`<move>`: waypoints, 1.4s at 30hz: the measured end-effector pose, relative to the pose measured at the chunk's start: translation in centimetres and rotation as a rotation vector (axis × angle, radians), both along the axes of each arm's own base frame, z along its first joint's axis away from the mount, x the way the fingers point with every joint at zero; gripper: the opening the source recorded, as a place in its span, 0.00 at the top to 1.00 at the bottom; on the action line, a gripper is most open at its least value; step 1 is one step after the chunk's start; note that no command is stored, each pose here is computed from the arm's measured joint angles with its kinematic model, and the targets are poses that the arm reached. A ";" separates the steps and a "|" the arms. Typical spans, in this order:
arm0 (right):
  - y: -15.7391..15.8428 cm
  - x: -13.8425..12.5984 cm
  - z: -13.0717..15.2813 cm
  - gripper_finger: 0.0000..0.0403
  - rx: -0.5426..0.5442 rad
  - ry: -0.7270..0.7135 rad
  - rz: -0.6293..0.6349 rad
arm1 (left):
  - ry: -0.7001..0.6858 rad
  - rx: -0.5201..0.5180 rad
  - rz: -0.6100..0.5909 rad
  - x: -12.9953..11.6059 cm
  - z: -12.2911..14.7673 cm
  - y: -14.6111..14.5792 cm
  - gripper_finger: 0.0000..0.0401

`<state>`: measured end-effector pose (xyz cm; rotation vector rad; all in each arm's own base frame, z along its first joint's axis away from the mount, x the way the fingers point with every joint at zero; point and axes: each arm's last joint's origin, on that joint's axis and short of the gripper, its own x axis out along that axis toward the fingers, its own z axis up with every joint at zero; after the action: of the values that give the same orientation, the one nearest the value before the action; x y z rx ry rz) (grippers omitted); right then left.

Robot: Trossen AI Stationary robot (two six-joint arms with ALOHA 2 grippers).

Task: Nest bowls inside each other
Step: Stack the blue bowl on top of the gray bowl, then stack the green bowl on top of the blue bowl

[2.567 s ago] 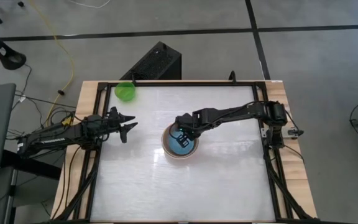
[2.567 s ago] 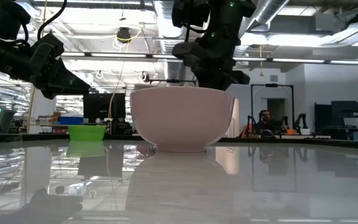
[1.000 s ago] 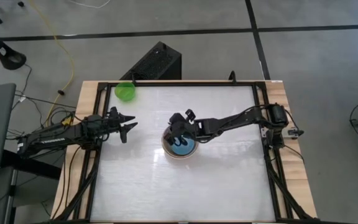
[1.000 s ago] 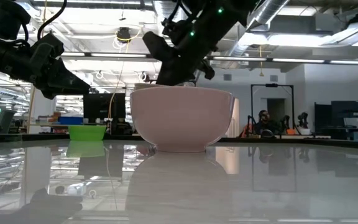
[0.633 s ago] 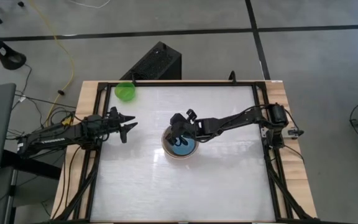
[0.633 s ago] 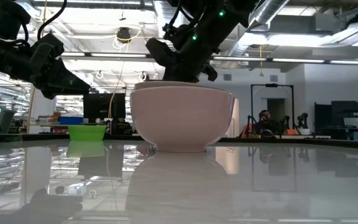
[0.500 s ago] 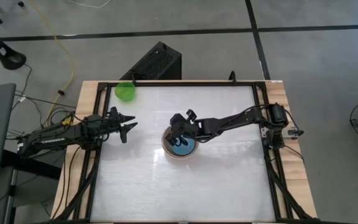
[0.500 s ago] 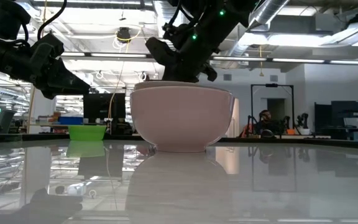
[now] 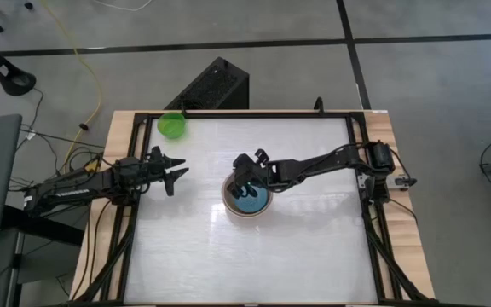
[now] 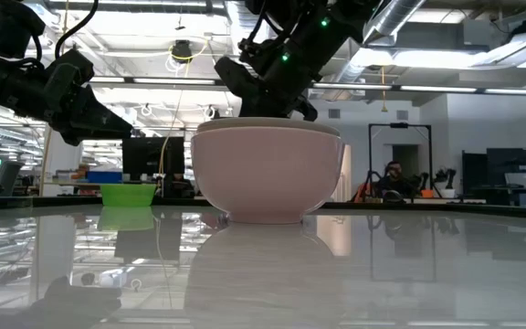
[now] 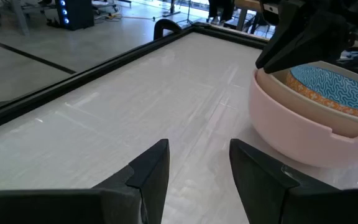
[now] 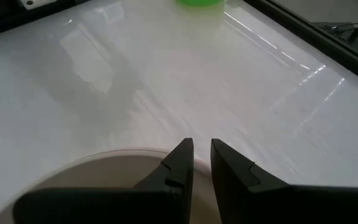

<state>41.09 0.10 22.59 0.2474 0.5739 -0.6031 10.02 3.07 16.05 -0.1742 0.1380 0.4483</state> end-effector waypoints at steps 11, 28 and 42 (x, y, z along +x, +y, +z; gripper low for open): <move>-2.5 1.4 3.1 0.82 -0.039 -0.135 0.016 | 0.000 0.000 0.000 0.0 0.0 0.0 0.61; -15.5 10.0 1.3 0.64 0.082 -0.426 0.050 | 0.000 0.000 0.001 0.0 0.0 0.0 0.61; -23.0 14.1 -6.7 0.29 0.337 -0.604 -0.114 | 0.000 0.000 0.001 0.0 0.0 0.0 0.61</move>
<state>55.20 -22.89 15.86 0.7546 0.0712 -0.5050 10.01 3.07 16.05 -0.1738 0.1378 0.4493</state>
